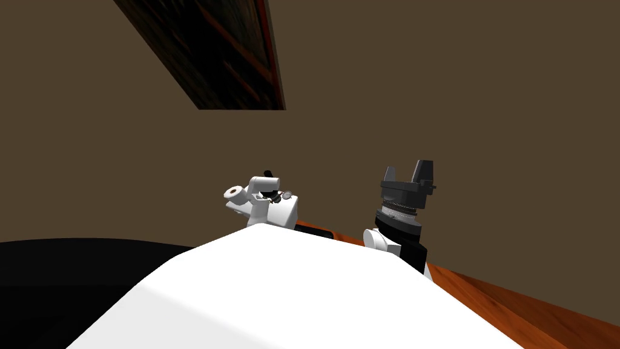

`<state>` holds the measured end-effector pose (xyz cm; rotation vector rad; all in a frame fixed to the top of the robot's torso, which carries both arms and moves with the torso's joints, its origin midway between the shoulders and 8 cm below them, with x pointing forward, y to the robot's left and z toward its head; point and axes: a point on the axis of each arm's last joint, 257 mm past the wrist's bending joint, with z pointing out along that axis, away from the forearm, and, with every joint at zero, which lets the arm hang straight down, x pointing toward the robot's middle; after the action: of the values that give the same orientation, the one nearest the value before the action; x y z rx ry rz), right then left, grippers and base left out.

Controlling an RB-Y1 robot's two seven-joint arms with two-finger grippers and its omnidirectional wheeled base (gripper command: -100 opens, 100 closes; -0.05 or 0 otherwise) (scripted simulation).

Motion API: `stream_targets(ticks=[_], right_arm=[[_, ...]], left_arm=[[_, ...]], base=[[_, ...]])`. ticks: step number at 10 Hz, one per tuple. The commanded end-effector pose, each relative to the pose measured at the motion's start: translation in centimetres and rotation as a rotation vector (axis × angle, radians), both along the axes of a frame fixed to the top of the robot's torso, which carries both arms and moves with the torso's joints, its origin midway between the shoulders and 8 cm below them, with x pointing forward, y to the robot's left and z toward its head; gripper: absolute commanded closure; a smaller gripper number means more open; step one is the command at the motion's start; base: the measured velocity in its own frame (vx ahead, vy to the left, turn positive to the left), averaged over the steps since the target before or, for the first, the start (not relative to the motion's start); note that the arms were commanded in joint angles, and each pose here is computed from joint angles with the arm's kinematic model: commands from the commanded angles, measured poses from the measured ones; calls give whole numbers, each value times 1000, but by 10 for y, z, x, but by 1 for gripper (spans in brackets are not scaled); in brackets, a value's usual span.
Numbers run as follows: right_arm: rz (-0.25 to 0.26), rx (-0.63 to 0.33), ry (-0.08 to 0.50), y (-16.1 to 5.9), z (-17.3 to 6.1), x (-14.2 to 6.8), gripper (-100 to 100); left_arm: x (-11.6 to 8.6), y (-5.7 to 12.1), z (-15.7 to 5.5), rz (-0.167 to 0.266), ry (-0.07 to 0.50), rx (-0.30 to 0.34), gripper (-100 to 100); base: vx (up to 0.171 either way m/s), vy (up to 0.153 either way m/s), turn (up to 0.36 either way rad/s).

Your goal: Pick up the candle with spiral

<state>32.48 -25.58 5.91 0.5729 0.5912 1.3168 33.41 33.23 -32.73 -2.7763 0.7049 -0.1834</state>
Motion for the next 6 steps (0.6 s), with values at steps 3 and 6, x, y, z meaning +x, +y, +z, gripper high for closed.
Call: stream_targets(ticks=[3, 6], right_arm=[[0, 0, 0, 0, 0, 0, 0], [0, 0, 0, 0, 0, 0, 0]], left_arm=[[0, 0, 0, 0, 0, 0, 100], [-3, -2, 12, 9, -1, 0, 100]], base=[[0, 0, 0], [-4, 6, -32]])
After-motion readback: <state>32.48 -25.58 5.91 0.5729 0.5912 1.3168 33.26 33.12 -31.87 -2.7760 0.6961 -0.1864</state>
